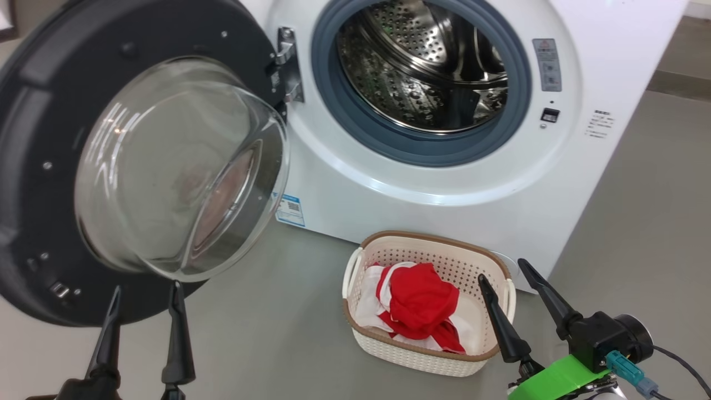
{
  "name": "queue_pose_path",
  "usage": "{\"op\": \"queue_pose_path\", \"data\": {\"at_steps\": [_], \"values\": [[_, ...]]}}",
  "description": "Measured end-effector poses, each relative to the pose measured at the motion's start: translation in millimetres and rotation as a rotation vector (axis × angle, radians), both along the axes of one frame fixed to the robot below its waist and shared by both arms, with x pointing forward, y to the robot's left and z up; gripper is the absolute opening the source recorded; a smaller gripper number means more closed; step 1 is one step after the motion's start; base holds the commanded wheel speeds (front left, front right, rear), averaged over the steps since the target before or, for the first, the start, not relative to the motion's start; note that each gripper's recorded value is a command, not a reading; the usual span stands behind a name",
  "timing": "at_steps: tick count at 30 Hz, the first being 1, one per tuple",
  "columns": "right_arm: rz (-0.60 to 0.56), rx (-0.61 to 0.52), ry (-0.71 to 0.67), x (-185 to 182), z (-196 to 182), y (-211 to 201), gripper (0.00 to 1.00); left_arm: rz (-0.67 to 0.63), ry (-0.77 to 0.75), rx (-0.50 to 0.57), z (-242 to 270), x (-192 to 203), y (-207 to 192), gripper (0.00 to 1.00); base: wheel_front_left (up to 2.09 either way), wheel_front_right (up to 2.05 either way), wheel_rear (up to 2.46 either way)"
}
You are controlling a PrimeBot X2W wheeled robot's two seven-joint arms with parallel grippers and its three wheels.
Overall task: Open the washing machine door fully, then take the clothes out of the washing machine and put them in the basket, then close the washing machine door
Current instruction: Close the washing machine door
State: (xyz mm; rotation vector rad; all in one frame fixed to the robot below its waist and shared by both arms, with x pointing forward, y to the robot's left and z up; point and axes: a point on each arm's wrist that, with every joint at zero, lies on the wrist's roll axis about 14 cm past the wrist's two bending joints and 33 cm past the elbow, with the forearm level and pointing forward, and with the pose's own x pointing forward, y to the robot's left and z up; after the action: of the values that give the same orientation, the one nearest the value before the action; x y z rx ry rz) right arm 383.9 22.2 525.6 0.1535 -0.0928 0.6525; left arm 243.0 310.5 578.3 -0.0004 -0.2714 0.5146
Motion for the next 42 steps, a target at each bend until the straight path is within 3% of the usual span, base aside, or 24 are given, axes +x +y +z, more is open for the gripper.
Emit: {"op": "queue_pose_path", "data": {"at_steps": [14,15,17,18,24,31,37,42], "values": [[0.048,0.003,-0.004,-1.5,1.9,17.5,1.00,0.098,0.007,0.011,-0.1,-22.5,17.4,1.00,0.00,0.00,0.00],[0.046,0.003,-0.003,-1.4,1.5,16.8,1.00,0.104,0.011,0.019,0.1,-22.4,18.0,0.87,0.00,0.00,0.00],[0.042,0.002,-0.003,-1.1,1.2,15.4,1.00,0.111,0.012,0.024,0.6,-22.0,18.8,0.18,0.00,0.00,0.00],[0.040,0.002,-0.002,-1.1,1.0,14.6,1.00,0.119,0.013,0.027,1.0,-22.4,19.8,0.00,0.00,0.00,0.00],[0.026,0.001,0.002,-1.1,0.1,10.1,1.00,0.196,-0.038,0.090,24.0,-27.2,40.3,0.00,0.00,0.00,0.00],[0.018,0.000,0.013,-0.7,-3.6,7.3,1.00,0.288,-0.193,0.238,100.6,-25.4,76.9,0.00,0.00,0.00,0.00],[0.027,-0.006,0.019,1.3,-7.5,8.6,1.00,0.388,-0.197,0.128,112.7,-20.5,132.3,0.00,0.00,0.00,0.00],[0.023,-0.014,0.027,3.4,-11.5,5.9,1.00,0.392,-0.204,-0.060,107.0,-4.8,168.9,0.00,0.00,0.00,0.00]]}}
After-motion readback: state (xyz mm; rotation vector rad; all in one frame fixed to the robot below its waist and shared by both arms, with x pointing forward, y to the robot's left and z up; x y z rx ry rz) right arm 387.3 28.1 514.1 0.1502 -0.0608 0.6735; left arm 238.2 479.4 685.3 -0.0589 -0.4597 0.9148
